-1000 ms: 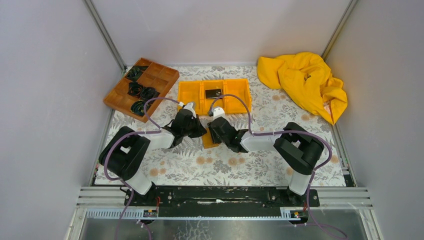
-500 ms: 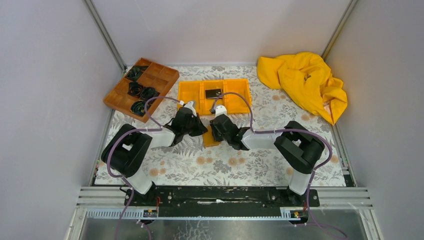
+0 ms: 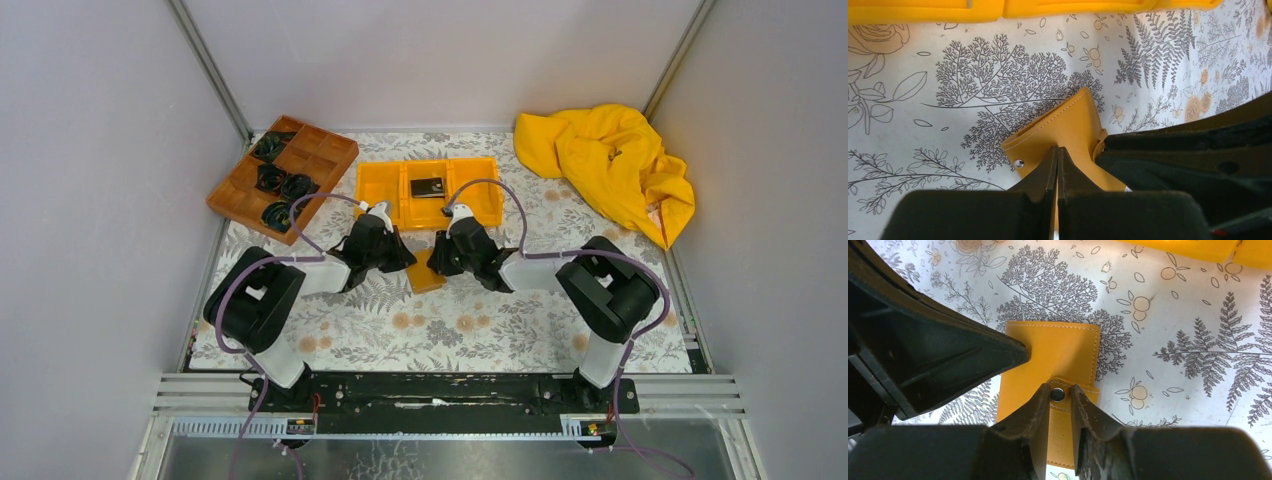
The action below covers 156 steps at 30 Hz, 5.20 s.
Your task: Take the credit cards out of the card holder
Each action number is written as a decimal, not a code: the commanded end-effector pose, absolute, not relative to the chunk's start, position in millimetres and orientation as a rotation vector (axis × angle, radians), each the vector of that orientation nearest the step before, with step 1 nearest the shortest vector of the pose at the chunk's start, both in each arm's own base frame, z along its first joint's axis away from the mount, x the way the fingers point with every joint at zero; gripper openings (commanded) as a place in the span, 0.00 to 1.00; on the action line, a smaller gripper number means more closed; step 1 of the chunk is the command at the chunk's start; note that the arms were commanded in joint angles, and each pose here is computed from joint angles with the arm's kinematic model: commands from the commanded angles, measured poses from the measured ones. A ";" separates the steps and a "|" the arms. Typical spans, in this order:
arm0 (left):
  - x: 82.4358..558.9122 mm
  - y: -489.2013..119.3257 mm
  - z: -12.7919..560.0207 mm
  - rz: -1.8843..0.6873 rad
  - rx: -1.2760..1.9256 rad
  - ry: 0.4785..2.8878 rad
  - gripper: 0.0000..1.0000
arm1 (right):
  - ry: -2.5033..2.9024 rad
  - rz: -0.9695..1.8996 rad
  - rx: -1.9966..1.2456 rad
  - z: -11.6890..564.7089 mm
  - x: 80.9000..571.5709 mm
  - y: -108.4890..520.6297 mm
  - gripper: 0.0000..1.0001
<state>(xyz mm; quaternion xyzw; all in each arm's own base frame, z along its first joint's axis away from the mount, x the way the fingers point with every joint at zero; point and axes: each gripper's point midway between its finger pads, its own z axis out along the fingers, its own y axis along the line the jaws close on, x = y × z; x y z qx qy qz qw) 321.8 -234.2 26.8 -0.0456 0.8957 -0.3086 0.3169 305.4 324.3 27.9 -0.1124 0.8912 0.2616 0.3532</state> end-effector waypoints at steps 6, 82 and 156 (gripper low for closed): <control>293.4 -207.3 -19.9 -0.682 -0.166 2.536 0.00 | 2.338 0.953 -0.150 29.8 296.8 314.9 0.00; 290.5 -212.8 -20.3 -0.747 -0.174 2.546 0.00 | 2.295 0.365 -0.552 13.0 303.4 330.9 0.16; 304.5 -182.1 168.5 -0.248 0.026 1.924 0.24 | 2.090 0.477 -0.364 70.9 308.7 291.0 0.48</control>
